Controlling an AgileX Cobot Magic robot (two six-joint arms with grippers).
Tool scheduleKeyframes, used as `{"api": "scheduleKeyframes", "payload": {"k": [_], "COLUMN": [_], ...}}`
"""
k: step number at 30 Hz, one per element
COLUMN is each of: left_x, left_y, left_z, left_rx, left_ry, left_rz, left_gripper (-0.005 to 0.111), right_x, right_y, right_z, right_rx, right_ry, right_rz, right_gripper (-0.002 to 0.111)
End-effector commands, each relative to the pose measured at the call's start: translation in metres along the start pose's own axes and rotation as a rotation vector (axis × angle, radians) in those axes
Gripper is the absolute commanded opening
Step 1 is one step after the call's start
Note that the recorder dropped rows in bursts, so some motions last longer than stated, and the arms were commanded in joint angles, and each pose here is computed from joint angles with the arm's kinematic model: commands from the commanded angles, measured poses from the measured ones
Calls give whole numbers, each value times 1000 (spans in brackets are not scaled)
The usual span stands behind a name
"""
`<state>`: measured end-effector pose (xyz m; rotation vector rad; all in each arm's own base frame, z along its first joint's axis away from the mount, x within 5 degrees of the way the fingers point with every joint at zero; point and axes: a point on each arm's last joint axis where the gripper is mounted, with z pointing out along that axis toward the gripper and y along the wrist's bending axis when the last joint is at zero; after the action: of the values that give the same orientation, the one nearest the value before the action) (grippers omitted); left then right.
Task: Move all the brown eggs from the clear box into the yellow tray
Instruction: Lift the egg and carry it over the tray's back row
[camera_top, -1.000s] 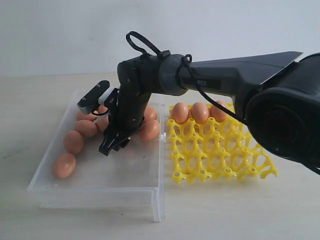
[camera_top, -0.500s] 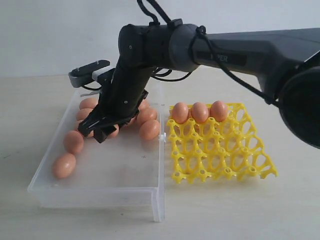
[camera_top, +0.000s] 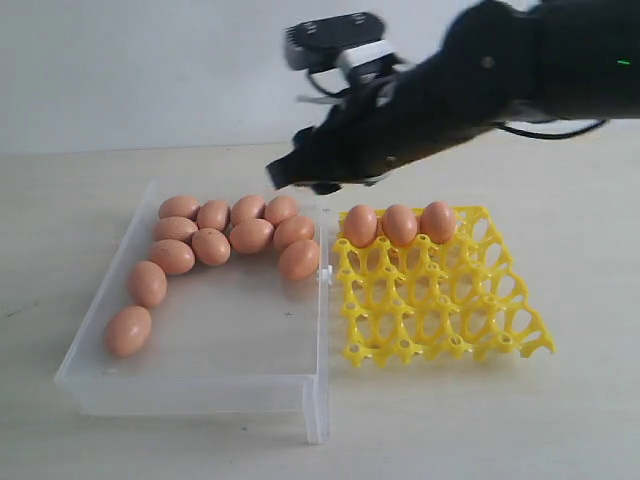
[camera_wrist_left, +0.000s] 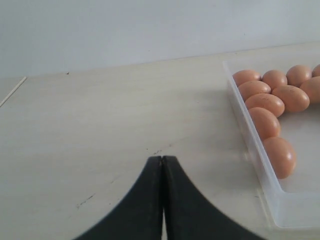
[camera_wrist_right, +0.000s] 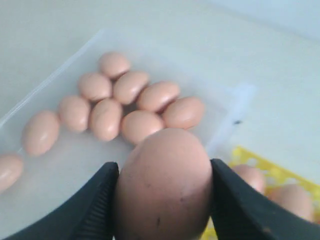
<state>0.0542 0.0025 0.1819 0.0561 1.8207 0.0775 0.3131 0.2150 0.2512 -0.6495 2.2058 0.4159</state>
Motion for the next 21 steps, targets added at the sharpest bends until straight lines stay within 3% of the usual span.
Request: {"api": "scheduleKeyframes", "payload": {"k": [1, 5, 9, 21], "left_x": [-3, -3, -3, -3], "left_y": [0, 0, 0, 0], "left_z": [-1, -1, -1, -1], "left_rx": [-1, -1, -1, -1], "left_ry": [-23, -23, -23, -23], "left_rz": [-8, -8, -8, -8], "left_gripper": [0, 0, 0, 0], "right_x": [37, 73, 94, 79], "right_y": [-61, -123, -156, -176], "right_z": [-37, -30, -15, 22], "right_rx": [208, 356, 435, 412], "right_ry": [-190, -87, -52, 0], "right_rz": [162, 281, 329, 292], "right_gripper": [0, 0, 0, 0]}}
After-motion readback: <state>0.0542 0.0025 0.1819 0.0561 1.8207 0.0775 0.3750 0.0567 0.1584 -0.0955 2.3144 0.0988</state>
